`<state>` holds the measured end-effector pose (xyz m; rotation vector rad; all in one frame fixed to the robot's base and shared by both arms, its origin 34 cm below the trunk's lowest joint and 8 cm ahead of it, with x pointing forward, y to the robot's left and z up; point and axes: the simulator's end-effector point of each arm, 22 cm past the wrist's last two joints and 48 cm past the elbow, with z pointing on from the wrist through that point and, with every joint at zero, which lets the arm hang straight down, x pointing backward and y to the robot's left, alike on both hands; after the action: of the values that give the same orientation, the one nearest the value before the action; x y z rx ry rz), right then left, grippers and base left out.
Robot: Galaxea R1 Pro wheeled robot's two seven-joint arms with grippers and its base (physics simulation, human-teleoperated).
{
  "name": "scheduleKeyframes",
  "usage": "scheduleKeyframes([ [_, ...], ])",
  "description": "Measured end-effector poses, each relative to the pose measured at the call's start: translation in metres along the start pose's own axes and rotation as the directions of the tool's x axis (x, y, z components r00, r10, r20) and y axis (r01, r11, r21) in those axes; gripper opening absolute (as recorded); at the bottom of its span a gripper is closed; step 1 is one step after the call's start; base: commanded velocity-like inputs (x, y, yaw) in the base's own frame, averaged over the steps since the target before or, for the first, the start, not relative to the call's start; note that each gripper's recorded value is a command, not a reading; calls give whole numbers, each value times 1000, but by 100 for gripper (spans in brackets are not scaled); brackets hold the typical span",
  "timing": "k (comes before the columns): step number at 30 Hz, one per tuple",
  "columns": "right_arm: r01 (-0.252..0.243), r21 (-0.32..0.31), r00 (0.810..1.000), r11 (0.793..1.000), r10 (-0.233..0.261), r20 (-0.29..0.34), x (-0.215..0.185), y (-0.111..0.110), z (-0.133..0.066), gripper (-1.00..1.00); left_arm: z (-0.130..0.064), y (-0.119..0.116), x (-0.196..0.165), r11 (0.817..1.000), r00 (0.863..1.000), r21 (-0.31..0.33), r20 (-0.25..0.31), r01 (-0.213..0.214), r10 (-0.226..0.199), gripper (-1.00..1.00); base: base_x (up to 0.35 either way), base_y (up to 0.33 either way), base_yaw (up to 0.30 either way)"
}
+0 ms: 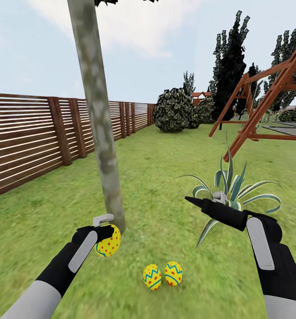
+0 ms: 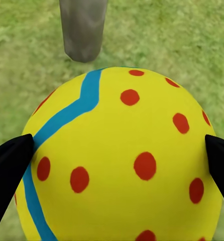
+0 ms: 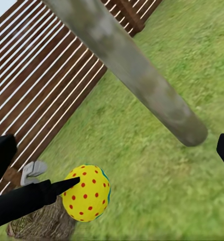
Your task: Take the three Easter eggs out of the wicker basket on the lawn in the garden, then place them on the lawn next to a single tree (choose any tree) so that all three eggs are next to the same tree and none are left in the basket.
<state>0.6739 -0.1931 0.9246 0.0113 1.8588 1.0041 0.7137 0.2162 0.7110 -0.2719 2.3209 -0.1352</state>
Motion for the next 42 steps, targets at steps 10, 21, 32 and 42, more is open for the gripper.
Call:
scheduleKeyframes([
  [10, -2, -6, 1000, 1000, 2, 1, 17, -10, 1, 100, 12, 4, 16, 1000, 1000, 0, 0, 0, 0, -100, 0, 0, 0],
  [21, -3, -8, 1000, 1000, 3, 1, 35, -22, 3, 100, 32, 5, 50, 1000, 1000, 1, -26, -17, 17, -100, 0, 0, 0],
  [32, -3, -9, 1000, 1000, 3, 2, 55, -35, 4, 100, 45, 6, 71, 1000, 999, 14, -29, -25, 25, -100, 0, 0, 0],
  [42, -3, -11, 1000, 1000, 3, 1, 73, -46, 4, 100, 57, 10, 88, 1000, 999, 14, -29, -25, 25, -100, 0, 0, 0],
])
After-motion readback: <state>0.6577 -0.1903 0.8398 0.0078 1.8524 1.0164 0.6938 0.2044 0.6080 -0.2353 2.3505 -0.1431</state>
